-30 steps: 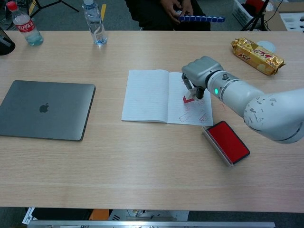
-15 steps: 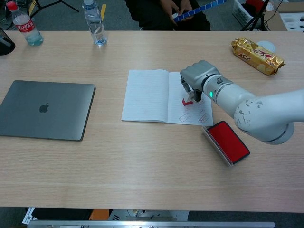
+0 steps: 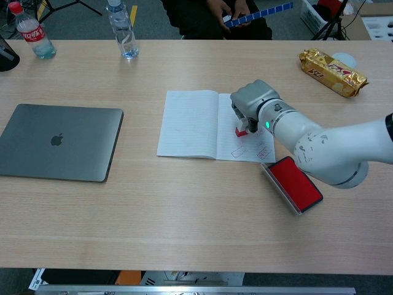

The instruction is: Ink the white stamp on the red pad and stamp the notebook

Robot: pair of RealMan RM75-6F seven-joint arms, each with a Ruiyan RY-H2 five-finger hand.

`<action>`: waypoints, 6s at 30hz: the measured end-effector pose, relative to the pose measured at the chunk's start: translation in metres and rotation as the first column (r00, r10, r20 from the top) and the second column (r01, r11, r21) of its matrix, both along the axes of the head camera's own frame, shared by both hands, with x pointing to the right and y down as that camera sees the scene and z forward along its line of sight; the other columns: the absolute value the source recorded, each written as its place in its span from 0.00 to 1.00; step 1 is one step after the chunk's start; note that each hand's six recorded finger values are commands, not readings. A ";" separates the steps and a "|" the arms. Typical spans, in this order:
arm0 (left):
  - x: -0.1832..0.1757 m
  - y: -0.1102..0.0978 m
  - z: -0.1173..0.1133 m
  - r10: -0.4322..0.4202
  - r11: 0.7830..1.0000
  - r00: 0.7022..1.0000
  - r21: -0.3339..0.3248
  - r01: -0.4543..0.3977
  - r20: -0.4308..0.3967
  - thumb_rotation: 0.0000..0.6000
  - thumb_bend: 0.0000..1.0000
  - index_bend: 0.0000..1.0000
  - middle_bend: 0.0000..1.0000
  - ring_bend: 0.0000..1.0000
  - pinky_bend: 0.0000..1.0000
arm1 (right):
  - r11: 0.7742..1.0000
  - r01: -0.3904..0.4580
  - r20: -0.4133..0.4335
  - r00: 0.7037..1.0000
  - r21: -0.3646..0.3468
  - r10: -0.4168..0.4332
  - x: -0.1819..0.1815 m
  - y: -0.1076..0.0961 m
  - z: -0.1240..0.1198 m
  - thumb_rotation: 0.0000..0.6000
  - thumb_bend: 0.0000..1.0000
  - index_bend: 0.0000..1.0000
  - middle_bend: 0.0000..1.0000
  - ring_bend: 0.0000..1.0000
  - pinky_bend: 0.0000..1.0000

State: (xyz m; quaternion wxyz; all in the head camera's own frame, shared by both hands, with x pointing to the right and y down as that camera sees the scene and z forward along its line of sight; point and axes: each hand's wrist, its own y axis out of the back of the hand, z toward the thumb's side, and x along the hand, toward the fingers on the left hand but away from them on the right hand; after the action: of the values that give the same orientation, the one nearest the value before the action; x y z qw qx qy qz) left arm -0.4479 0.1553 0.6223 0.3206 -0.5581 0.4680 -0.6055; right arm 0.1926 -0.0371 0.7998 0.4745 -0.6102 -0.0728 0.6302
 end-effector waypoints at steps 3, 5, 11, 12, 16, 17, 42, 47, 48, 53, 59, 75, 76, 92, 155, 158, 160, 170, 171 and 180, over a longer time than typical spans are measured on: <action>-0.001 0.000 0.000 -0.001 1.000 1.000 0.000 0.001 0.000 1.00 0.32 0.00 0.00 0.00 0.00 | 1.000 0.005 -0.005 1.000 0.003 -0.005 -0.001 0.000 0.001 1.00 0.52 0.85 0.64 0.51 0.33; -0.001 0.000 0.000 -0.002 1.000 1.000 -0.001 0.002 0.001 1.00 0.32 0.00 0.00 0.00 0.00 | 1.000 0.005 -0.008 1.000 0.006 -0.005 -0.001 0.000 0.001 1.00 0.52 0.85 0.64 0.51 0.33; -0.003 0.001 0.000 -0.007 1.000 1.000 -0.001 0.007 0.003 1.00 0.32 0.00 0.00 0.00 0.00 | 1.000 0.001 -0.013 1.000 0.011 -0.001 -0.001 -0.002 0.003 1.00 0.52 0.85 0.64 0.51 0.33; -0.003 0.001 0.000 -0.008 1.000 1.000 -0.001 0.008 0.003 1.00 0.32 0.00 0.00 0.00 0.00 | 1.000 0.001 -0.014 1.000 0.010 -0.001 -0.001 -0.002 0.004 1.00 0.52 0.85 0.64 0.51 0.33; -0.003 0.001 0.001 -0.008 1.000 1.000 -0.002 0.008 0.003 1.00 0.32 0.00 0.00 0.00 0.00 | 1.000 0.003 -0.014 1.000 0.008 -0.003 -0.002 -0.001 0.005 1.00 0.52 0.85 0.64 0.51 0.33; -0.003 0.001 0.001 -0.008 1.000 1.000 -0.002 0.008 0.003 1.00 0.32 0.00 0.00 0.00 0.00 | 1.000 0.004 -0.013 1.000 0.008 -0.004 -0.003 0.000 0.005 1.00 0.52 0.85 0.64 0.51 0.33; -0.005 0.003 -0.002 -0.015 1.000 1.000 0.002 0.015 0.000 1.00 0.32 0.00 0.00 0.00 0.00 | 1.000 0.003 0.013 1.000 0.006 -0.003 -0.004 0.001 -0.004 1.00 0.52 0.86 0.65 0.51 0.33; -0.003 0.002 -0.003 -0.008 1.000 1.000 0.007 0.008 -0.007 1.00 0.32 0.00 0.00 0.00 0.00 | 1.000 -0.012 0.053 0.999 0.016 0.011 0.004 -0.004 -0.025 1.00 0.52 0.86 0.65 0.51 0.33; -0.002 0.002 -0.003 -0.006 1.000 1.000 0.007 0.006 -0.007 1.00 0.32 0.00 0.00 0.00 0.00 | 1.000 -0.016 0.059 0.998 0.019 0.015 0.007 -0.006 -0.030 1.00 0.52 0.86 0.65 0.51 0.33; 0.001 0.002 -0.002 0.001 1.000 1.000 0.001 -0.001 -0.007 1.00 0.32 0.00 0.00 0.00 0.00 | 0.999 -0.047 0.081 0.996 0.025 0.045 0.031 -0.012 -0.052 1.00 0.52 0.86 0.65 0.51 0.33; 0.004 0.001 -0.002 0.009 1.000 1.000 -0.002 -0.009 -0.010 1.00 0.32 0.00 0.00 0.00 0.00 | 0.997 -0.075 0.067 0.995 -0.003 0.075 0.068 -0.005 -0.059 1.00 0.52 0.86 0.64 0.51 0.33; 0.014 0.000 0.002 0.038 0.999 0.999 -0.030 -0.039 -0.012 1.00 0.32 0.00 0.00 0.00 0.00 | 0.993 -0.102 -0.026 0.995 -0.061 0.101 0.128 0.015 -0.030 1.00 0.47 0.85 0.62 0.49 0.33; 0.015 0.000 0.003 0.039 0.999 0.999 -0.032 -0.039 -0.011 1.00 0.32 0.00 0.00 0.00 0.00 | 0.993 -0.101 -0.028 0.995 -0.066 0.099 0.130 0.017 -0.027 1.00 0.46 0.85 0.62 0.49 0.33; 0.015 0.000 0.005 0.034 0.999 0.999 -0.041 -0.035 -0.008 1.00 0.32 0.00 0.00 0.00 0.00 | 0.994 -0.086 -0.029 0.996 -0.074 0.084 0.135 0.026 -0.019 1.00 0.36 0.69 0.54 0.43 0.33; 0.009 -0.004 0.004 0.024 0.999 1.000 -0.027 -0.025 -0.011 1.00 0.32 0.00 0.00 0.00 0.00 | 0.992 -0.123 0.026 0.992 0.013 0.122 0.151 0.027 -0.064 1.00 0.30 0.46 0.42 0.34 0.29; 0.011 -0.006 0.005 0.031 0.999 0.999 -0.017 -0.031 -0.014 1.00 0.32 0.00 0.00 0.00 0.00 | 0.987 -0.153 0.037 0.988 0.041 0.152 0.162 0.025 -0.079 1.00 0.30 0.46 0.42 0.34 0.29; 0.011 -0.008 0.005 0.036 0.999 0.999 -0.004 -0.036 -0.017 1.00 0.32 0.00 0.00 0.00 0.00 | 0.981 -0.181 0.048 0.983 0.070 0.177 0.172 0.024 -0.089 1.00 0.31 0.46 0.45 0.36 0.30; 0.018 -0.017 0.012 0.064 0.996 0.997 0.059 -0.062 -0.043 1.00 0.32 0.00 0.00 0.00 0.00 | 0.914 -0.313 0.138 0.948 0.259 0.286 0.220 0.030 -0.131 1.00 0.32 0.52 0.51 0.42 0.37; 0.019 -0.018 0.013 0.066 0.996 0.997 0.062 -0.063 -0.047 1.00 0.32 0.00 0.00 0.00 0.00 | 0.903 -0.331 0.150 0.942 0.274 0.299 0.225 0.032 -0.134 1.00 0.32 0.52 0.51 0.42 0.37; 0.030 -0.018 0.009 0.088 0.991 0.994 0.107 -0.080 -0.071 1.00 0.32 0.00 0.00 0.00 0.00 | 0.804 -0.460 0.253 0.886 0.376 0.389 0.267 0.056 -0.173 1.00 0.32 0.52 0.51 0.42 0.37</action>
State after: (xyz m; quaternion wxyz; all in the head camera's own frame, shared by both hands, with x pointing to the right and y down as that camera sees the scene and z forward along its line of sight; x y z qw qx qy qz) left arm -0.4181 0.1371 0.6316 0.3567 -0.5825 0.4868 -0.5445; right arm 0.4600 0.0188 0.6269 0.4347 -0.5091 -0.3821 0.6371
